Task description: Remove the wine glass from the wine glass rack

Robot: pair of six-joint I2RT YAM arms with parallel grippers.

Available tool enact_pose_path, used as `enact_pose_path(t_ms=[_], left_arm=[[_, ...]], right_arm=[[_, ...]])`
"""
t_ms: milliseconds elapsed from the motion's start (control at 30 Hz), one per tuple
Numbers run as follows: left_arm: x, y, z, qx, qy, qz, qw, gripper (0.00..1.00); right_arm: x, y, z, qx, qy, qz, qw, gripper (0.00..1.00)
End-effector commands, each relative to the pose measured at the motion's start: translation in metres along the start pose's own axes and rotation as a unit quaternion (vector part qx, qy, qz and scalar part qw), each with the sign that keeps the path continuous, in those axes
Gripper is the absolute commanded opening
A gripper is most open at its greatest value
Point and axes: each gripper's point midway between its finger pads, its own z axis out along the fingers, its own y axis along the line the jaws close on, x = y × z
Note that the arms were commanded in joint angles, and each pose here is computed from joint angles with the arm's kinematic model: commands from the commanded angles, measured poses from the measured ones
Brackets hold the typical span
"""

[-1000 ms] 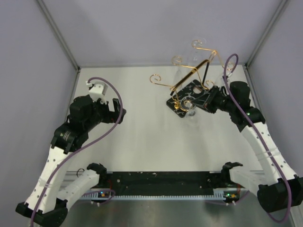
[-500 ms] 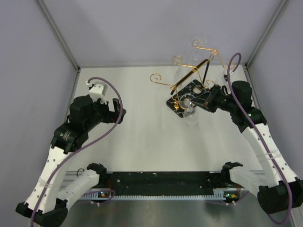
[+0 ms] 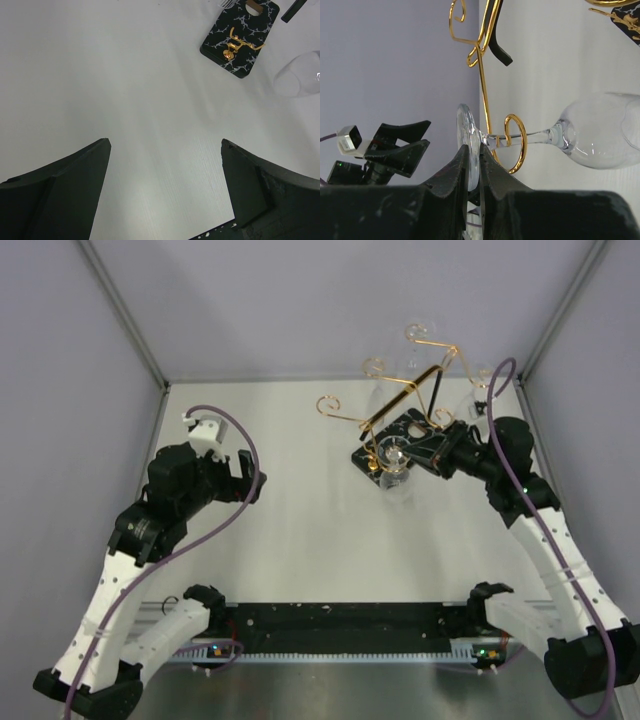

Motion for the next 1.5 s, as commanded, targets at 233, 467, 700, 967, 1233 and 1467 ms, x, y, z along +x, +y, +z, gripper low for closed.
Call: enact_pose_path(t_ms=[233, 467, 700, 967, 1233, 1467], left_arm=[[-0.008, -0.003, -0.002, 0.006, -0.023, -0.004, 1.0, 0.97], [-0.009, -0.004, -0.003, 0.009, -0.024, -0.006, 1.0, 0.96], [-0.009, -0.005, -0.003, 0.011, -0.023, -0.008, 1.0, 0.96], [-0.009, -0.005, -0.005, 0.011, -0.025, -0.008, 1.0, 0.96], [-0.01, -0.005, -0.004, 0.011, -0.024, -0.009, 1.0, 0.96], [-0.007, -0.013, 0.001, 0.033, -0.021, -0.012, 0.999, 0.96]], right_arm=[[0.011, 0.043, -0.028, -0.073, 0.011, -0.035, 0.997, 0.0], [0.018, 0.036, -0.03, -0.068, 0.017, -0.03, 0.997, 0.0], [0.008, 0.037, -0.02, -0.079, 0.004, -0.02, 0.997, 0.0], [-0.006, 0.043, -0.004, -0.101, -0.006, -0.013, 0.995, 0.0], [-0.029, 0.046, 0.012, -0.101, -0.041, -0.01, 0.994, 0.0], [-0.065, 0.052, 0.019, -0.1, -0.107, -0.018, 0.989, 0.0]])
